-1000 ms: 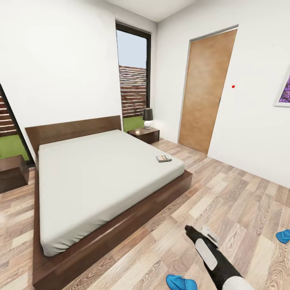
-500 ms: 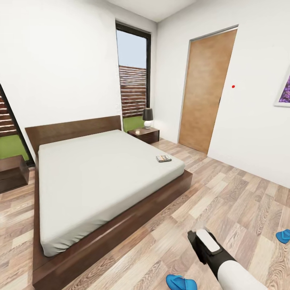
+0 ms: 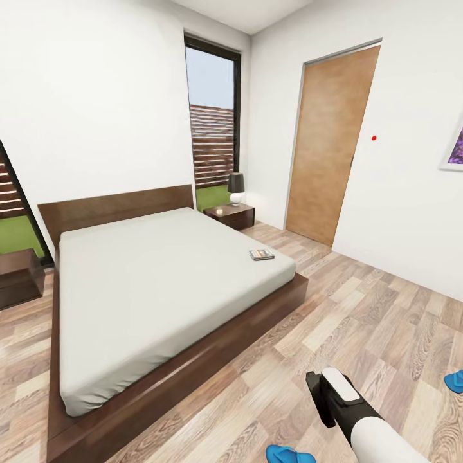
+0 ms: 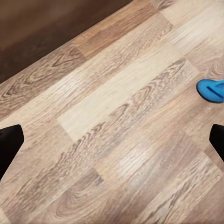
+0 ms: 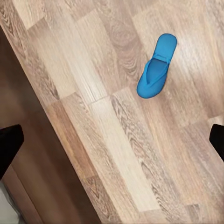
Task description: In the bedroom, move the book from the bed onto either nightstand, and place the two sandals side by side next to the bed.
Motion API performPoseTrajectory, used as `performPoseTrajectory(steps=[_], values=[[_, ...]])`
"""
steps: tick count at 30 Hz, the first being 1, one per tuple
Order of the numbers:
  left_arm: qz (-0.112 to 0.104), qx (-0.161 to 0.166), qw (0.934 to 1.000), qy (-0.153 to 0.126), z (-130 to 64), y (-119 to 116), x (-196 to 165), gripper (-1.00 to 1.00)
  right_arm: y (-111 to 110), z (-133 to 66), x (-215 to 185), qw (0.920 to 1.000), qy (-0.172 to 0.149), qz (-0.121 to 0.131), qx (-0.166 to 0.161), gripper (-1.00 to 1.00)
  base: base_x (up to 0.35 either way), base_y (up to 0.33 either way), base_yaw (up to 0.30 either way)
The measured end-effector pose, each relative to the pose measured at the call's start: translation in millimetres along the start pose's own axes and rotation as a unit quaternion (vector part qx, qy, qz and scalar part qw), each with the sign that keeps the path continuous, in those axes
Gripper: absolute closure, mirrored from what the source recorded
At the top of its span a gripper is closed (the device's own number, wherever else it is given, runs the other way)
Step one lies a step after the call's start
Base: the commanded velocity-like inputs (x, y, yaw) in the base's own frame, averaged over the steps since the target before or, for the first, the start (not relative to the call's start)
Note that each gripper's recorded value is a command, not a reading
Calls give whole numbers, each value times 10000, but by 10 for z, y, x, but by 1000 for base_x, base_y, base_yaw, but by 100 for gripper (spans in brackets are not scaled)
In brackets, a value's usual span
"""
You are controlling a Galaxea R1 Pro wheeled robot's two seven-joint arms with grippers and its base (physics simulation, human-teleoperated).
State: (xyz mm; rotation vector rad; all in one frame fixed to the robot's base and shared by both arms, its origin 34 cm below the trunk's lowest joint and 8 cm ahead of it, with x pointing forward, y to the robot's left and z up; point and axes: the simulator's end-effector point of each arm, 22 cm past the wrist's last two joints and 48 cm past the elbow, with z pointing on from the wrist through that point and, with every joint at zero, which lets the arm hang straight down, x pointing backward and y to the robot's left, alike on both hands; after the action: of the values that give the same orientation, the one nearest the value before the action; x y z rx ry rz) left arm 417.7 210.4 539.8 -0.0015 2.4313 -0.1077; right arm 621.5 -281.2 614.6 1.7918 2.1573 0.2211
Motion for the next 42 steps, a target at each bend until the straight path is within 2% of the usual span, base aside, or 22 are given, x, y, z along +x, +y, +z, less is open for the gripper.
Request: performPoseTrajectory(steps=[17,20,21,22,24,26,29,31,33,36,37,40,42], values=[[-4,7,10000,-15,176,19,154,-100,-89,221,49,10000,8,3,-2,-100,0,0,0],[-12,48,9994,-328,220,-16,-110,-100,-109,269,60,10000,8,-1,-3,-100,0,0,0],[-15,88,9983,-580,211,-48,-358,-100,-108,269,60,10000,8,-2,-4,-100,0,0,0],[-21,184,9948,-997,164,-120,-791,-100,-108,269,60,10000,8,-3,-5,-100,0,0,0],[-18,321,9897,-1397,63,-219,-1267,-100,-108,269,60,10000,8,-3,-4,-100,0,0,0],[-4,462,9852,-1651,-60,-316,-1650,-100,-108,269,61,10000,8,-4,-4,-100,0,0,0],[46,773,9760,-2038,-353,-509,-2249,-100,-108,269,61,10000,8,-3,-5,-100,0,0,0],[91,984,9656,-2406,-600,-629,-2627,-100,-107,269,61,10000,8,-4,-6,-100,0,0,0],[170,1285,9525,-2755,-854,-783,-2926,-100,-108,269,61,10000,8,-4,-5,-100,0,0,0],[269,1827,9375,-2951,-1064,-1018,-3067,-100,-108,270,61,10000,8,-4,-6,-100,0,0,0],[274,1930,9349,-2966,-1092,-1058,-3074,-100,-108,270,61,10000,8,-4,-5,-100,0,0,0],[273,2485,9211,-2986,-1215,-1247,-3068,-100,-111,271,62,10000,9,-5,-1,-100,0,0,0],[325,2688,9174,-2918,-1218,-1283,-3002,-100,-109,270,62,10000,9,-5,-4,-100,0,0,0]])
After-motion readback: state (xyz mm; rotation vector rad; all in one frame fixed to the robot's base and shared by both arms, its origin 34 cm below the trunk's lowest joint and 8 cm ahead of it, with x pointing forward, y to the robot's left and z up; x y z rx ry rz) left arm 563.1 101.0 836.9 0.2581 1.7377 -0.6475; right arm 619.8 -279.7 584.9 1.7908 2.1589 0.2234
